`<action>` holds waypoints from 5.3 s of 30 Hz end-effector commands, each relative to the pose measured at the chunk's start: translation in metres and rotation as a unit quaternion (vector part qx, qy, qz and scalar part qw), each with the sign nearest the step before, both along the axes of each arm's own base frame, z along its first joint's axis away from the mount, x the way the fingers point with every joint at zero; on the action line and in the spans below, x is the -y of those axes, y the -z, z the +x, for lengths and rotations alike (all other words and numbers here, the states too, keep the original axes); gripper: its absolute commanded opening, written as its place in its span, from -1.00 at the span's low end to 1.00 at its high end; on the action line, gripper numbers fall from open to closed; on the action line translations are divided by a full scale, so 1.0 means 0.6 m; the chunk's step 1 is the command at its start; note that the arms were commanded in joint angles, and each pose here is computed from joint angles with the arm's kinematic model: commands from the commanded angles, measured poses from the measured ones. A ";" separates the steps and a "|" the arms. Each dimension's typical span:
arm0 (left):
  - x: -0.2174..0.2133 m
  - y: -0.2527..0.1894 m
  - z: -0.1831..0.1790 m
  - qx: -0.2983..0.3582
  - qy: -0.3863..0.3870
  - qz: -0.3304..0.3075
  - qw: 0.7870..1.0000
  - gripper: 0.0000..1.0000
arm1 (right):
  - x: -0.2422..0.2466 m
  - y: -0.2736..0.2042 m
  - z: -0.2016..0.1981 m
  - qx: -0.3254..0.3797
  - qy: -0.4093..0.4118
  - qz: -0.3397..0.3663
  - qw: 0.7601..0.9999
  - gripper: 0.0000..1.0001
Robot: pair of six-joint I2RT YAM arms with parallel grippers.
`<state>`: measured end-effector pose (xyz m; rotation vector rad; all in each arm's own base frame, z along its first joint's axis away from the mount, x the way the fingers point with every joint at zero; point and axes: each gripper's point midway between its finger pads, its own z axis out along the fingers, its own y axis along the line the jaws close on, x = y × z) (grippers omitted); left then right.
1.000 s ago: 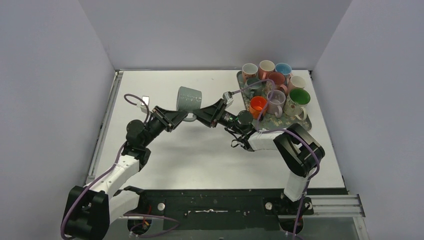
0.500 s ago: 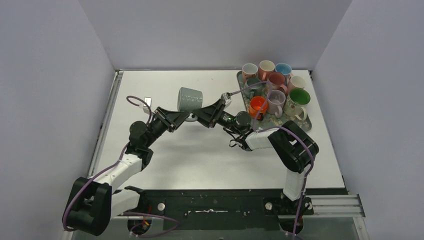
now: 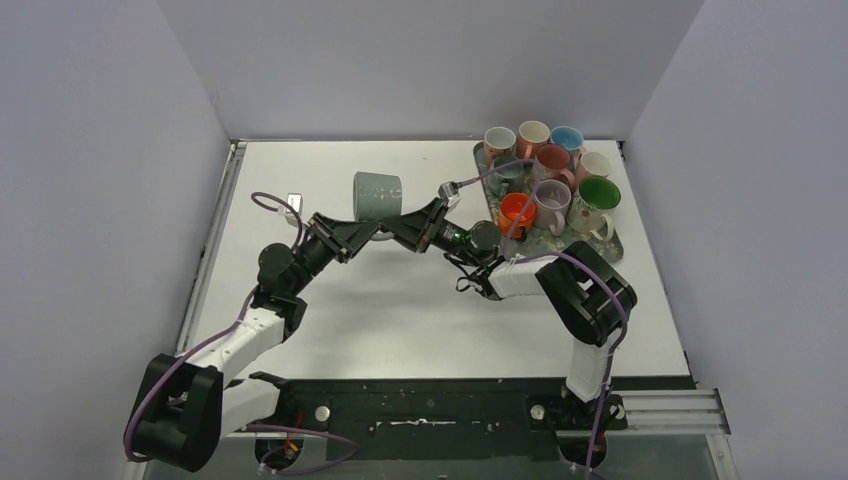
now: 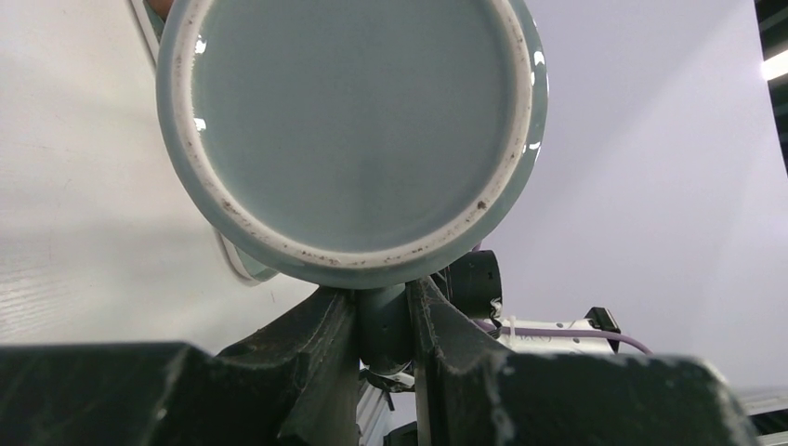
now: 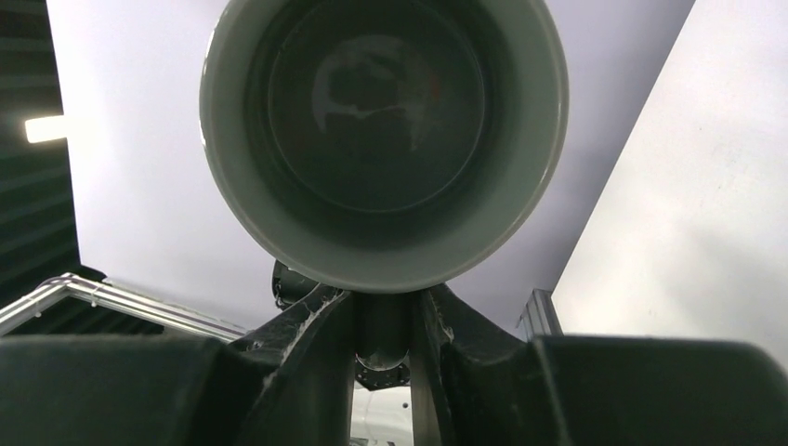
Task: Turn the mug right side up
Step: Turn over the cup at the corner of the board, then place the cup on the tray, then reset both arms
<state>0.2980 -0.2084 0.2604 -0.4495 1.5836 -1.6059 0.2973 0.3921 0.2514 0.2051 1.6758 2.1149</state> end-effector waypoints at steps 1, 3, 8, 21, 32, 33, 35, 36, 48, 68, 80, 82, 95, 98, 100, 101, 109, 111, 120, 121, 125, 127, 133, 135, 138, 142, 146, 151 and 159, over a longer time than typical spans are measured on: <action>0.023 -0.063 -0.039 0.089 0.047 0.001 0.995 -1.00 | 0.000 -0.079 -0.016 0.072 -0.002 0.059 0.996 -1.00; 0.024 -0.049 -0.035 0.072 0.045 0.015 0.996 -1.00 | 0.001 -0.083 -0.020 0.082 -0.005 0.059 0.995 -1.00; 0.015 -0.028 -0.023 0.045 0.022 0.047 0.998 -0.53 | 0.021 -0.083 -0.016 0.089 0.010 0.061 0.994 -1.00; 0.015 0.005 -0.020 0.009 0.023 0.074 0.997 0.09 | 0.090 -0.074 0.007 0.074 0.050 0.070 0.994 -1.00; -0.001 0.038 -0.005 0.015 0.003 0.202 0.979 0.95 | 0.146 -0.064 -0.006 0.072 0.062 0.056 0.994 -1.00; -0.005 0.042 -0.002 0.014 -0.003 0.217 0.976 0.95 | 0.153 -0.062 -0.008 0.071 0.066 0.052 0.994 -1.00; -0.017 0.048 0.006 0.015 -0.017 0.253 0.967 0.95 | 0.167 -0.047 -0.012 0.064 0.076 0.032 0.995 -1.00; -0.026 0.054 0.010 0.010 -0.027 0.272 0.962 0.95 | 0.174 -0.041 -0.014 0.060 0.082 0.019 0.995 -1.00; -0.139 0.121 0.045 -0.037 -0.116 0.484 0.867 0.95 | 0.273 0.051 -0.045 0.007 0.172 -0.213 0.962 -1.00; -0.164 0.144 0.044 -0.019 -0.114 0.527 0.842 0.95 | 0.497 0.101 -0.009 -0.077 0.383 -0.466 0.794 -1.00; -0.162 0.140 0.044 -0.010 -0.111 0.527 0.843 0.95 | 0.558 0.125 0.052 -0.067 0.446 -0.533 0.716 -1.00; -0.163 0.140 0.043 -0.011 -0.111 0.527 0.843 0.95 | 0.563 0.135 0.063 -0.068 0.448 -0.544 0.706 -1.00; -0.165 0.141 0.042 -0.011 -0.113 0.529 0.841 0.95 | 0.589 0.190 0.094 -0.076 0.473 -0.569 0.668 -1.00; -0.166 0.141 0.042 -0.011 -0.114 0.529 0.841 0.95 | 0.591 0.207 0.093 -0.087 0.468 -0.577 0.664 -1.00; -0.166 0.143 0.041 -0.012 -0.114 0.530 0.840 0.95 | 0.592 0.216 0.093 -0.093 0.465 -0.581 0.661 -1.00; -0.166 0.142 0.041 -0.012 -0.114 0.530 0.840 0.95 | 0.593 0.219 0.093 -0.095 0.465 -0.582 0.660 -1.00; -0.167 0.142 0.042 -0.013 -0.115 0.531 0.840 0.95 | 0.597 0.252 0.093 -0.135 0.450 -0.601 0.647 -0.65; -0.168 0.142 0.042 -0.013 -0.117 0.531 0.839 0.95 | 0.593 0.256 0.093 -0.141 0.443 -0.602 0.649 -0.42; -0.169 0.142 0.041 -0.013 -0.117 0.531 0.839 0.95 | 0.579 0.220 0.085 -0.130 0.426 -0.596 0.668 0.38; -0.168 0.141 0.041 -0.012 -0.117 0.530 0.840 0.95 | 0.578 0.213 0.083 -0.127 0.424 -0.596 0.670 0.48; -0.162 0.122 0.042 -0.005 -0.117 0.521 0.846 0.95 | 0.570 0.173 0.075 -0.107 0.410 -0.596 0.682 0.89; -0.152 0.104 0.041 0.004 -0.109 0.509 0.854 0.95 | 0.558 0.144 0.073 -0.077 0.393 -0.594 0.697 1.00; -0.135 0.020 0.036 0.046 -0.113 0.471 0.873 0.95 | 0.512 0.052 0.073 0.021 0.341 -0.579 0.740 1.00; -0.126 -0.017 0.031 0.070 -0.111 0.455 0.881 0.95 | 0.497 0.025 0.071 0.053 0.328 -0.569 0.752 1.00; -0.105 -0.079 0.016 0.123 -0.096 0.424 0.892 0.95 | 0.475 -0.016 0.063 0.099 0.319 -0.539 0.773 1.00; -0.100 -0.151 -0.002 0.170 -0.108 0.389 0.899 0.95 | 0.447 -0.076 0.047 0.160 0.307 -0.498 0.795 1.00; -0.118 -0.188 -0.017 0.188 -0.146 0.374 0.897 0.95 | 0.431 -0.135 0.031 0.201 0.306 -0.461 0.808 1.00; -0.135 -0.207 -0.036 0.193 -0.176 0.359 0.896 0.95 | 0.418 -0.183 0.009 0.239 0.306 -0.423 0.818 1.00; -0.140 -0.169 -0.033 0.163 -0.171 0.376 0.896 0.95 | 0.406 -0.178 -0.005 0.236 0.294 -0.401 0.835 1.00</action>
